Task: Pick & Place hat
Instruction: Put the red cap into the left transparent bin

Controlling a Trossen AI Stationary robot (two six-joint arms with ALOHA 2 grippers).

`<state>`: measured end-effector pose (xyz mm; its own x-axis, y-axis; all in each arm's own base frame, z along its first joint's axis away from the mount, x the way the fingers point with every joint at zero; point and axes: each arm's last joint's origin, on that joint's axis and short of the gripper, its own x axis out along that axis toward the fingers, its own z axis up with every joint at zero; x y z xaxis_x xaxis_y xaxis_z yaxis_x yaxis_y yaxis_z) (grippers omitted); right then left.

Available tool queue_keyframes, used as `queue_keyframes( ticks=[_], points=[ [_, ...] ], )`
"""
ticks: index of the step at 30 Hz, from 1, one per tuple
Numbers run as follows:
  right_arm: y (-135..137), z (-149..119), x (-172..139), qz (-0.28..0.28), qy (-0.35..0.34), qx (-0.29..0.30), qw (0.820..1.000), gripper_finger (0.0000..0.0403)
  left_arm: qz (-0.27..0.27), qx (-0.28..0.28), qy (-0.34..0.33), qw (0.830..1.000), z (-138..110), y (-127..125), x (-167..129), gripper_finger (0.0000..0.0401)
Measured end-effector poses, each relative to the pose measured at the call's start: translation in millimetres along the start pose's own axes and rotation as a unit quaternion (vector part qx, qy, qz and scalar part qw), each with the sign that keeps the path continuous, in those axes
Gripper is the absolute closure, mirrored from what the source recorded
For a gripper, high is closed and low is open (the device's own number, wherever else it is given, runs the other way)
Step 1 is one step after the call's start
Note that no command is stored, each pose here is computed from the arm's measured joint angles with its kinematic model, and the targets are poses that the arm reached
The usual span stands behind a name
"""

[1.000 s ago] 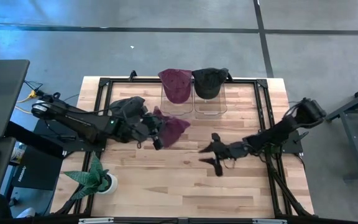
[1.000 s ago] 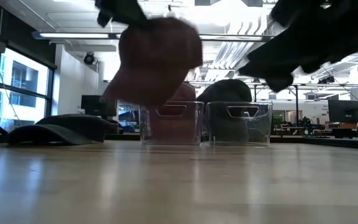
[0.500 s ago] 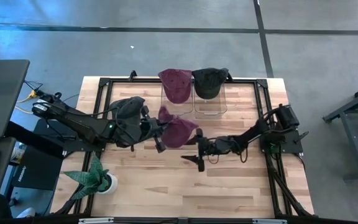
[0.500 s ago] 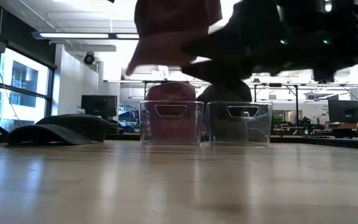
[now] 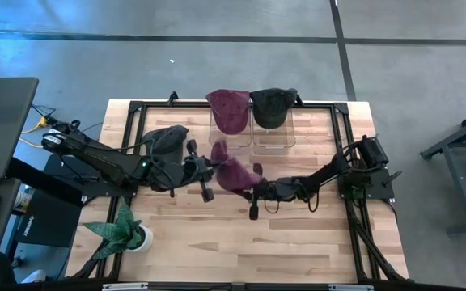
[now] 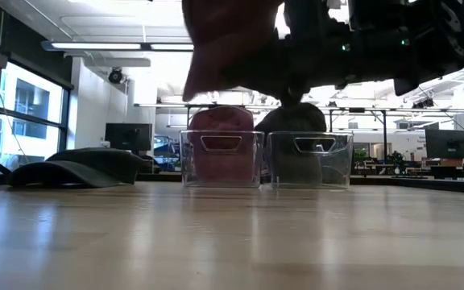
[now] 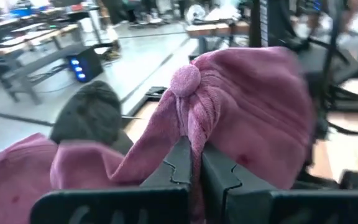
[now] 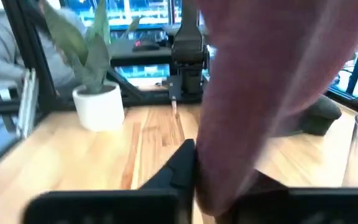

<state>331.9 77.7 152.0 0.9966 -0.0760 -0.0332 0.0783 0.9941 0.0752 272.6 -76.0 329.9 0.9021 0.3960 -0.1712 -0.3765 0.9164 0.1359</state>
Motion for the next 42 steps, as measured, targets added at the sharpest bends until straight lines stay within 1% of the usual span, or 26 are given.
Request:
queue_keyframes(
  ticks=[1, 2, 4, 6, 8, 10, 12, 14, 16, 17, 18, 20, 23, 25, 27, 30, 32, 33, 36, 38, 39, 40, 42],
  points=[
    [0, -1, 0, 0.0, 0.005, -0.01, 1.0, 0.0383, -0.011, 0.012, 0.004, 1.0, -1, -1, 0, 0.0396],
    [1, -2, 0, 0.003, 0.01, -0.024, 1.0, 0.0388, -0.021, 0.028, 0.007, 0.999, -2, -1, 0, 0.039],
    [3, -3, -2, -0.003, 0.03, -0.046, 0.999, 0.038, -0.043, 0.049, 0.014, 0.998, -3, -2, -1, 0.0367],
    [5, -2, -7, -0.014, 0.064, -0.079, 0.995, 0.038, -0.071, 0.06, 0.026, 0.995, -3, 2, -6, 0.0333],
    [6, 1, -13, -0.027, 0.103, -0.126, 0.986, 0.0392, -0.108, 0.055, 0.043, 0.992, 2, 6, -14, 0.0293],
    [7, 7, -21, -0.036, 0.135, -0.184, 0.973, 0.0393, -0.144, 0.049, 0.072, 0.986, 9, 12, -23, 0.0256],
    [7, 14, -29, -0.03, 0.164, -0.245, 0.955, 0.0386, -0.179, 0.046, 0.109, 0.977, 16, 16, -31, 0.0227],
    [7, 20, -37, -0.023, 0.186, -0.304, 0.934, 0.0386, -0.194, 0.029, 0.122, 0.973, 27, 19, -37, 0.0209],
    [8, 27, -45, -0.027, 0.199, -0.353, 0.914, 0.0394, -0.194, 0.022, 0.123, 0.973, 33, 21, -39, 0.0205],
    [7, 29, -48, -0.034, 0.207, -0.374, 0.904, 0.0395, -0.199, 0.018, 0.116, 0.973, 36, 20, -39, 0.0207],
    [7, 32, -50, -0.043, 0.207, -0.386, 0.898, 0.0395, -0.203, 0.016, 0.114, 0.972, 36, 19, -38, 0.0211],
    [5, 38, -53, -0.06, 0.207, -0.391, 0.895, 0.0391, -0.212, 0.031, 0.125, 0.969, 32, 14, -33, 0.0226],
    [5, 41, -55, -0.06, 0.205, -0.39, 0.896, 0.0386, -0.208, 0.063, 0.134, 0.967, 22, 0, -17, 0.0257],
    [4, 38, -55, -0.051, 0.216, -0.394, 0.892, 0.039, -0.208, 0.08, 0.117, 0.968, 20, -11, -6, 0.028],
    [2, 36, -55, -0.046, 0.223, -0.392, 0.892, 0.0395, -0.209, 0.1, 0.1, 0.968, 20, -19, -4, 0.0302],
    [0, 33, -55, -0.047, 0.238, -0.382, 0.892, 0.0396, -0.186, 0.107, 0.074, 0.974, 36, -24, -5, 0.0332],
    [-3, 31, -55, -0.056, 0.245, -0.371, 0.894, 0.039, -0.172, 0.114, 0.078, 0.975, 42, -24, -9, 0.0348],
    [-3, 31, -55, -0.059, 0.245, -0.368, 0.895, 0.0388, -0.172, 0.115, 0.079, 0.975, 44, -24, -10, 0.0356],
    [-5, 32, -54, -0.06, 0.244, -0.366, 0.896, 0.0388, -0.196, 0.112, 0.082, 0.971, 46, -24, -10, 0.0381],
    [-4, 33, -53, -0.063, 0.237, -0.364, 0.898, 0.0393, -0.185, 0.109, 0.097, 0.972, 39, -24, 0, 0.0395],
    [-4, 34, -53, -0.064, 0.233, -0.365, 0.899, 0.0395, -0.179, 0.11, 0.113, 0.971, 32, -26, 8, 0.0398],
    [-4, 34, -52, -0.065, 0.232, -0.368, 0.898, 0.0396, -0.178, 0.112, 0.136, 0.968, 23, -28, 16, 0.0397],
    [-4, 34, -53, -0.07, 0.234, -0.371, 0.896, 0.0396, -0.187, 0.121, 0.199, 0.954, 5, -27, 25, 0.0394]
  ],
)
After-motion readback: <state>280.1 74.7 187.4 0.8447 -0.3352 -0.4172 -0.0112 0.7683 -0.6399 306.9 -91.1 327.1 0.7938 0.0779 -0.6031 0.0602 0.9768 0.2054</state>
